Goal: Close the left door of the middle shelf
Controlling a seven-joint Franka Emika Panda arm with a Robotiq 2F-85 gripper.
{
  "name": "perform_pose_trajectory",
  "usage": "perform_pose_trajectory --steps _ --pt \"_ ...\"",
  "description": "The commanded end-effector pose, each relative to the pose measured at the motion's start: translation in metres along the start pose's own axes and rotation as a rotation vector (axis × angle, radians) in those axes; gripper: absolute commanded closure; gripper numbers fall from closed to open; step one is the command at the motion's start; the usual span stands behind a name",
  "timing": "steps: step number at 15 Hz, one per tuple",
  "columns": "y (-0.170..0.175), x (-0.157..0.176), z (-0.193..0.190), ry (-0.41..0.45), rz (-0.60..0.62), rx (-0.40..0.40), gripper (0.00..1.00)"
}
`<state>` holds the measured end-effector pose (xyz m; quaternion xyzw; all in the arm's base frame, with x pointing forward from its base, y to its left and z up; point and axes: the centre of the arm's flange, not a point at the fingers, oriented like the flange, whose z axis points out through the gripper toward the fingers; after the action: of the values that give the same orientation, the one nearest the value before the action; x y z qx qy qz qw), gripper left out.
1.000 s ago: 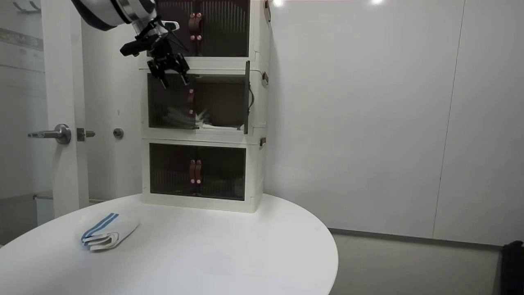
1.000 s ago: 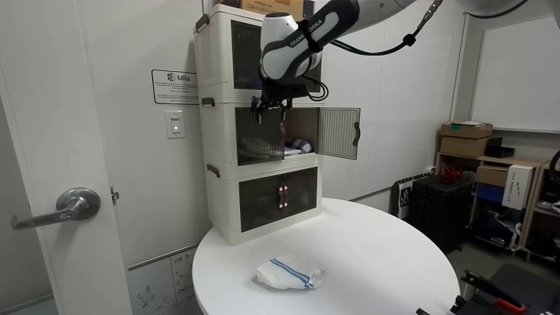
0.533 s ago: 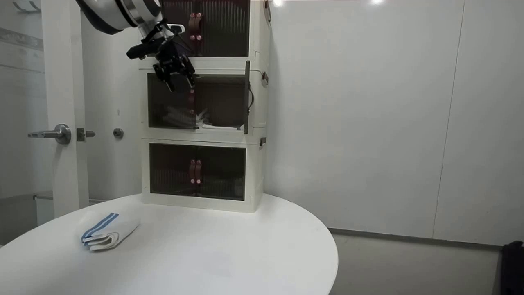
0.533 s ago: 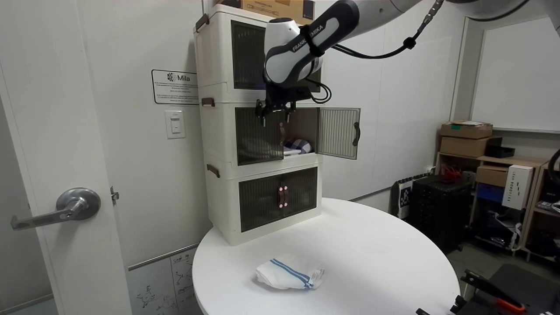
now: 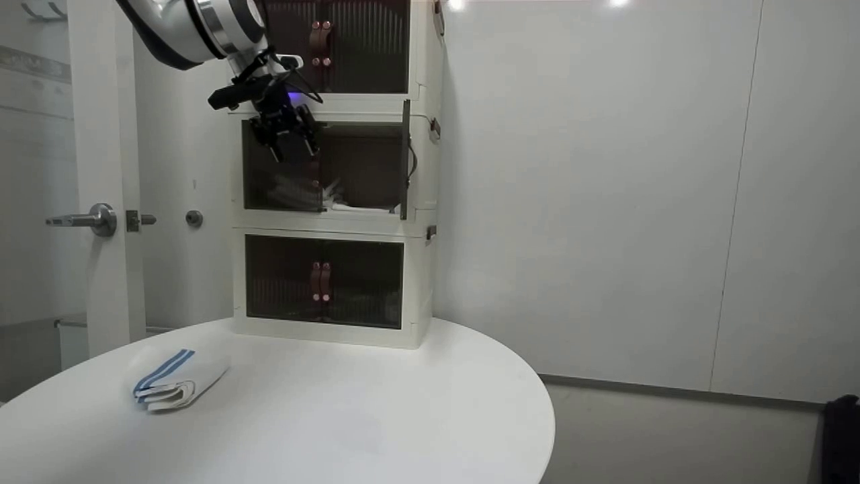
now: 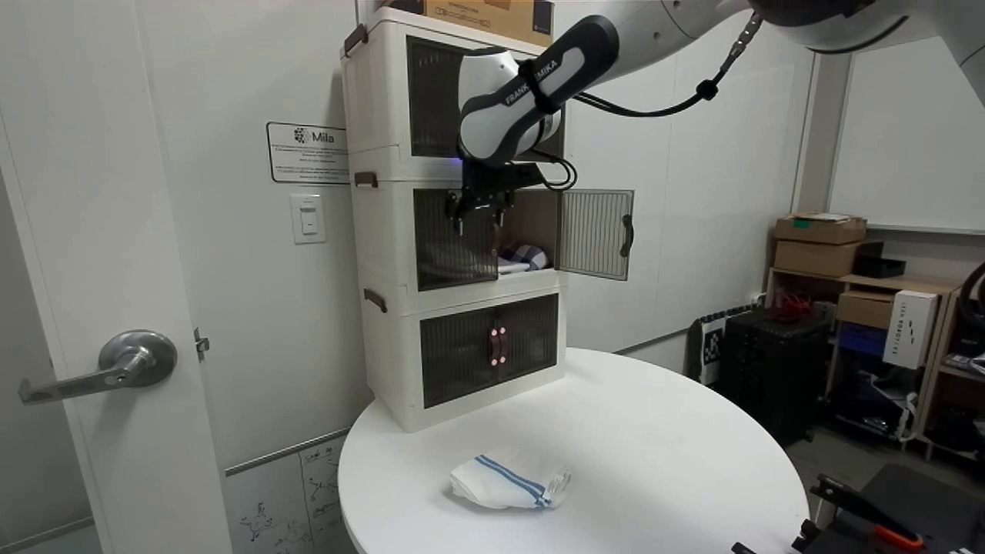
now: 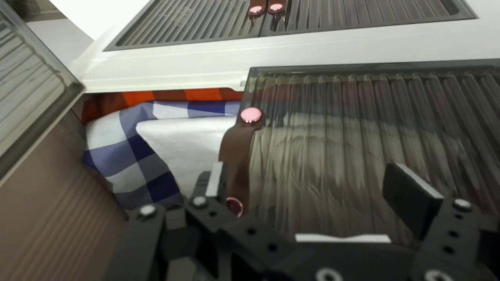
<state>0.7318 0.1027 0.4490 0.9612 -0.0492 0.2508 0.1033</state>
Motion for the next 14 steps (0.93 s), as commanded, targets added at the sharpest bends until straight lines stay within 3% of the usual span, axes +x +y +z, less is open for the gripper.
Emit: perform_pose_trajectory --steps 1,10,14 --pt "-0.011 0.017 0.007 -0.007 -0.034 0.01 0.0" --pt "-0.013 0.0 0.021 -0.037 -0.054 0.022 0.0" --pt "-0.014 -0.036 0.001 -0.155 -0.151 0.13 0.0"
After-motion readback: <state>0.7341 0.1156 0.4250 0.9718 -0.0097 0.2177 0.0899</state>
